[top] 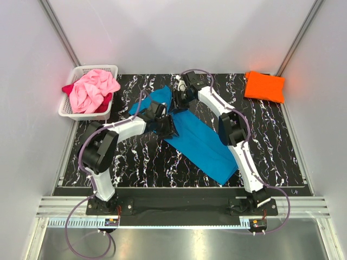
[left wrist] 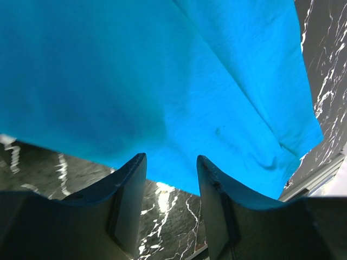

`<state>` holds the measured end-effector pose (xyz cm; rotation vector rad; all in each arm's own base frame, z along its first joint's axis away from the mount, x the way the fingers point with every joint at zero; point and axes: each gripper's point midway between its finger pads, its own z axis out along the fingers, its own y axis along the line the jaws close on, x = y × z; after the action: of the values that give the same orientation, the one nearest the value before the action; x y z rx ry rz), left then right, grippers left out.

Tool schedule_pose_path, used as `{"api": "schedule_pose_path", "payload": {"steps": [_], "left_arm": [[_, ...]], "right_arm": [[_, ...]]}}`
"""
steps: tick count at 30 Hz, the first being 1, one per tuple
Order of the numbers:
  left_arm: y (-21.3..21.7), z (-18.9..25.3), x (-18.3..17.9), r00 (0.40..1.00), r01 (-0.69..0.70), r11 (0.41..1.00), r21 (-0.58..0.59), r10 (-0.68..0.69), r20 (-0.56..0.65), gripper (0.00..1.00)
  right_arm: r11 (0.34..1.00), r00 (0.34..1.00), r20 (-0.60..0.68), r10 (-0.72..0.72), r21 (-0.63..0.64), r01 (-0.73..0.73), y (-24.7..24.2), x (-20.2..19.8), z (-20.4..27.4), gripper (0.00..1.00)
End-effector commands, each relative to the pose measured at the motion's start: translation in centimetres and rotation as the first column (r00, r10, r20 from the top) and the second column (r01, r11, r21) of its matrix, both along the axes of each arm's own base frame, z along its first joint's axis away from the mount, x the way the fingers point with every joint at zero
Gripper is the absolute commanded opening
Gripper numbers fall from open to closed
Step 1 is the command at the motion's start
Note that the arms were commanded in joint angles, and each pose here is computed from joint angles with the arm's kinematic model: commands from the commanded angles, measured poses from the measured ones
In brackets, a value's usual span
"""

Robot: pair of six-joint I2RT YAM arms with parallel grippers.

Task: Fold and stack the t-shirts
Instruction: Fold the tshirt

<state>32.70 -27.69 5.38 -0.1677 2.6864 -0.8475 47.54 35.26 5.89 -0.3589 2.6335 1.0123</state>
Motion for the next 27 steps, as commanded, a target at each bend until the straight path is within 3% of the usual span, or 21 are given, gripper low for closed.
{"api": "schedule_pose_path", "payload": {"steps": [1, 7, 12, 19, 27], "left_arm": [[-1.6, 2.1, 1.6, 0.997, 0.009, 0.999, -0.044, -0.006, 0.073, 0.47], [-1.2, 2.0, 0.7, 0.997, 0.016, 0.999, -0.034, -0.013, 0.07, 0.47], [-2.5, 2.7, -0.2, 0.995, 0.073, 0.995, -0.068, -0.068, 0.077, 0.47], [-6.4, 4.2, -2.2, 0.966, 0.229, 0.97, -0.086, -0.215, 0.146, 0.47], [-12.3, 5.8, -5.4, 0.913, 0.39, 0.906, -0.165, -0.358, 0.194, 0.47]], "right_arm": [[0.996, 0.998, 0.011, 0.063, 0.063, -0.063, 1.4, 0.1, -0.3, 0.45], [1.0, 1.0, -0.012, 0.004, -0.025, -0.005, 0.3, 0.9, -3.8, 0.45], [0.976, 0.99, 0.06, -0.127, -0.173, 0.135, -2.0, 3.5, -5.8, 0.47], [0.967, 0.971, 0.075, -0.229, -0.101, 0.236, -2.8, 7.1, -5.4, 0.49], [0.921, 0.921, 0.01, -0.389, 0.024, 0.389, -6.3, 11.1, -4.7, 0.49]]}}
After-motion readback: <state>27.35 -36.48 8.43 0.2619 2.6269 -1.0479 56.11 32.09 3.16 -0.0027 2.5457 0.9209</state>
